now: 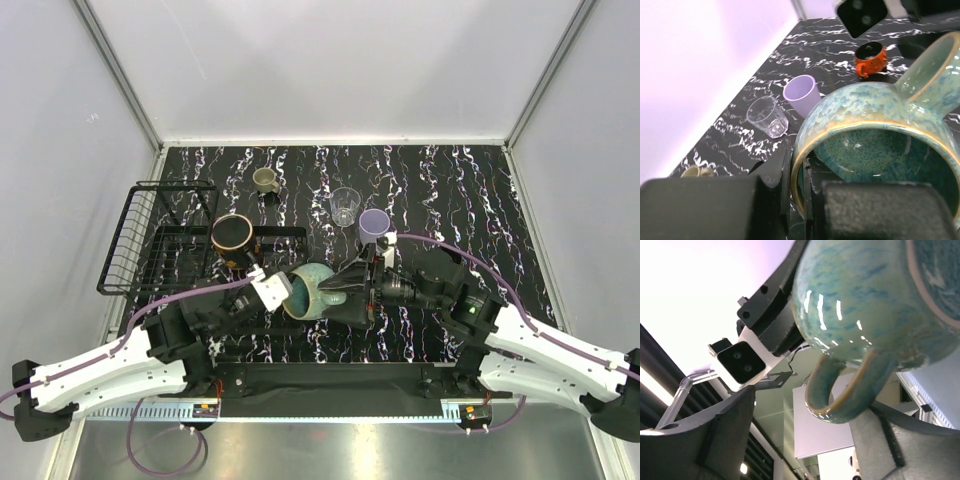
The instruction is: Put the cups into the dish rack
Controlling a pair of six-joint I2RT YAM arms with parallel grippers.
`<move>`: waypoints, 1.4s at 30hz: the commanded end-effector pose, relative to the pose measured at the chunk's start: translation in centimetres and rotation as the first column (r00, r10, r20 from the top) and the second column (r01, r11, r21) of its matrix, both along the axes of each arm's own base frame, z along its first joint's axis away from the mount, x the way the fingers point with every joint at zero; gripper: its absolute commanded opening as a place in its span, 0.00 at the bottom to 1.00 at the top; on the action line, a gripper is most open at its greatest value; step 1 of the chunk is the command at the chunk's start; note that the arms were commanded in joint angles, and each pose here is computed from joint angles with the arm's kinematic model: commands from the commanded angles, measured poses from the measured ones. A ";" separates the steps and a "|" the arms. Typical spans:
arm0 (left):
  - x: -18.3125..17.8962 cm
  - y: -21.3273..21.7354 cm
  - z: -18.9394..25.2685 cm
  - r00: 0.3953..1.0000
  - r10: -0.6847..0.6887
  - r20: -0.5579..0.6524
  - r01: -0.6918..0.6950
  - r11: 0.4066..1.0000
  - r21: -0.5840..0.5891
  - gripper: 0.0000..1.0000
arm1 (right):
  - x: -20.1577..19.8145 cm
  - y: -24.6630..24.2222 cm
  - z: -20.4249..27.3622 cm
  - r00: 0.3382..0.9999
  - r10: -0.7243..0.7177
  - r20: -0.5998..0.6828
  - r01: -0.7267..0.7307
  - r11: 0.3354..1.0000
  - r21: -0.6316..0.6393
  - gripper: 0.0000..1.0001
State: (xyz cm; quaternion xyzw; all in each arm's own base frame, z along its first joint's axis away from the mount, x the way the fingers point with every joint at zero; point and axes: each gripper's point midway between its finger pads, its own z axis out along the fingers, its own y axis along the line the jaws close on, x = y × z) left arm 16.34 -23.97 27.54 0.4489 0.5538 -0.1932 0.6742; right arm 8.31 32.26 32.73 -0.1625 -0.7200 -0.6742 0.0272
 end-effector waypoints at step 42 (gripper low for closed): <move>-0.5 7.5 12.4 0.969 0.202 0.143 -0.135 0.916 -0.378 0.94 | 3.7 -0.4 -1.7 0.956 -0.139 0.259 0.181 0.972 -0.147 0.00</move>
